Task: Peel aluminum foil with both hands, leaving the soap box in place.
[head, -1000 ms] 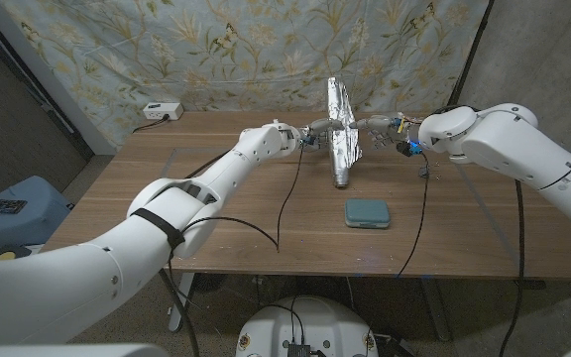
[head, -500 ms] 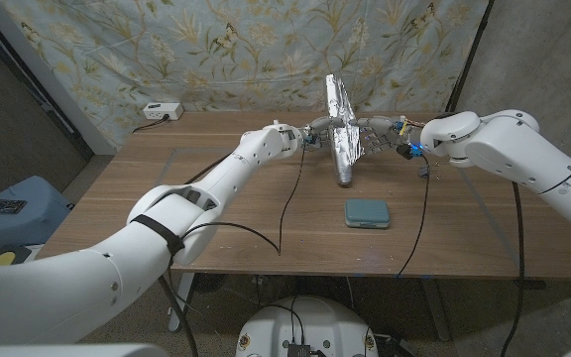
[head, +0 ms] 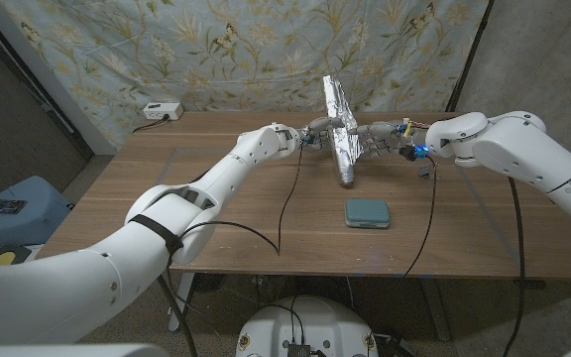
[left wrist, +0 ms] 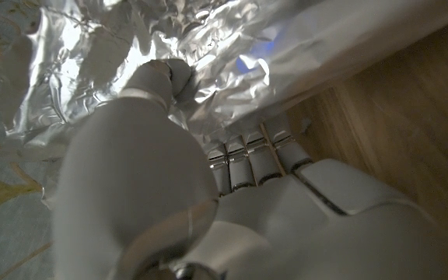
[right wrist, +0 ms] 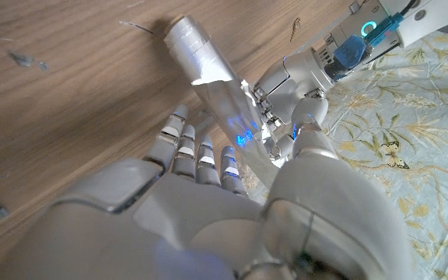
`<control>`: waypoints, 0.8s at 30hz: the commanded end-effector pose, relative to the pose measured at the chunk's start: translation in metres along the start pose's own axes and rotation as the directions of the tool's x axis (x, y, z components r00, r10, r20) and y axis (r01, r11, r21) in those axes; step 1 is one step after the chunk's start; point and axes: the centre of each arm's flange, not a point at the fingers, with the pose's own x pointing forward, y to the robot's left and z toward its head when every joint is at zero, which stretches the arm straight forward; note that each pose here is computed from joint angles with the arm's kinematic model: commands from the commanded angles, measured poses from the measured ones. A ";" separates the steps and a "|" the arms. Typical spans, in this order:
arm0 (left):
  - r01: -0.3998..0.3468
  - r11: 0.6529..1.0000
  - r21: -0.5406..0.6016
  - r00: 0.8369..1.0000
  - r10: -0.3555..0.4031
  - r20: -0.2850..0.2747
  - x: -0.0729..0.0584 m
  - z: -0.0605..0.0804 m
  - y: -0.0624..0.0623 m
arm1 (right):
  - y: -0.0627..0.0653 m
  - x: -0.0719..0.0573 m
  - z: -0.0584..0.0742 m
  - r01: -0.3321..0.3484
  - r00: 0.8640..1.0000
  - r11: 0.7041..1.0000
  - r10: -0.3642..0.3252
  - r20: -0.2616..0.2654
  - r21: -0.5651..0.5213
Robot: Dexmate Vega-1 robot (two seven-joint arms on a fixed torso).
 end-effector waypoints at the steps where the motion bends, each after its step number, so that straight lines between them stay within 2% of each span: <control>1: 0.048 0.999 0.007 0.999 -0.048 -0.024 0.002 0.005 0.001 | -0.003 0.000 -0.005 -0.046 0.999 0.999 0.047 -0.005 0.012; 14: 0.043 0.999 0.020 0.999 -0.043 -0.013 0.001 0.012 -0.003 | 0.002 0.007 -0.003 -0.016 0.998 0.997 0.011 -0.067 -0.074; 24: 0.049 0.999 -0.001 0.999 -0.049 -0.018 -0.001 0.007 -0.012 | 0.005 0.016 -0.003 -0.016 0.995 0.993 0.004 -0.101 -0.119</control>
